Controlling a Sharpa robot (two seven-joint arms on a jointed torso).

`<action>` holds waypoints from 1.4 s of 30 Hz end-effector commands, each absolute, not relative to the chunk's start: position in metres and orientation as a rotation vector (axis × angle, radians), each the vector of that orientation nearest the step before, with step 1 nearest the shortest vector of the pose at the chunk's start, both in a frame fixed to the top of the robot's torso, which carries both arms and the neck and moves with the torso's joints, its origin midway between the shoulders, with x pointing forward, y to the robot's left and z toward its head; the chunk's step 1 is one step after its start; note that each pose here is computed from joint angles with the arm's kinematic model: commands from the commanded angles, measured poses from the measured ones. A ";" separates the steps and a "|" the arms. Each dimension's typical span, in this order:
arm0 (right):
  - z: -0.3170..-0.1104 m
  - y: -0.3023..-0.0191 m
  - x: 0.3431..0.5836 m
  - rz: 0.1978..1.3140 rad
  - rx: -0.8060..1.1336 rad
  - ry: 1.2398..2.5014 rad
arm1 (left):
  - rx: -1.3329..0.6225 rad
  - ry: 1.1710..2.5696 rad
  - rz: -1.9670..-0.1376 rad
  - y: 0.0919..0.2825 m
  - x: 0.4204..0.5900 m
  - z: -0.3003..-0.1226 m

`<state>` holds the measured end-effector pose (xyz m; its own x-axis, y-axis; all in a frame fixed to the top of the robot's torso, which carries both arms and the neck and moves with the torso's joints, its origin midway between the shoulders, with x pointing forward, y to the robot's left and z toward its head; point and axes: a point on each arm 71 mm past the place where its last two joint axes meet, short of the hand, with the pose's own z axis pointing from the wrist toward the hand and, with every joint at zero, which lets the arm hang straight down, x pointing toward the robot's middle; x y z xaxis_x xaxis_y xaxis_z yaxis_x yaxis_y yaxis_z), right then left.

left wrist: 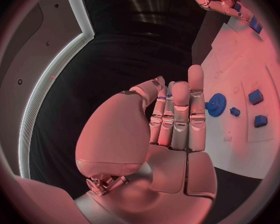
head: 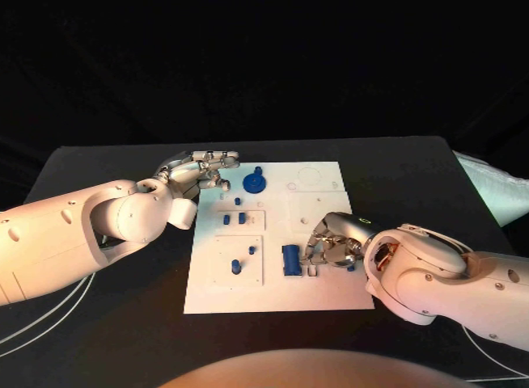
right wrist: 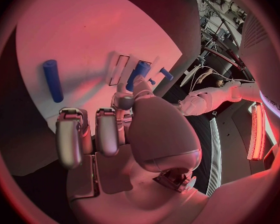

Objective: Assemble the parts on the task board

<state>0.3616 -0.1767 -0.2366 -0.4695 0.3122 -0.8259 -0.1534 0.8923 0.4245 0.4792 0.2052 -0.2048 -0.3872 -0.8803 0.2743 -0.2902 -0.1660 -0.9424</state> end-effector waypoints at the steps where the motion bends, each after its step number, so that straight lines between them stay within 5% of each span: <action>1: -0.228 -0.188 0.361 0.554 0.150 1.946 | -1.327 1.622 -1.608 0.204 0.479 -0.204; 7: -0.211 -0.222 0.362 0.488 0.174 1.951 | -1.328 1.621 -1.606 0.204 0.479 -0.204; 16: -0.212 -0.253 0.362 0.315 0.062 1.980 | -1.327 1.624 -1.610 0.202 0.478 -0.204; 42: -0.240 -0.235 0.361 0.258 -0.118 2.014 | -1.328 1.628 -1.612 0.202 0.479 -0.205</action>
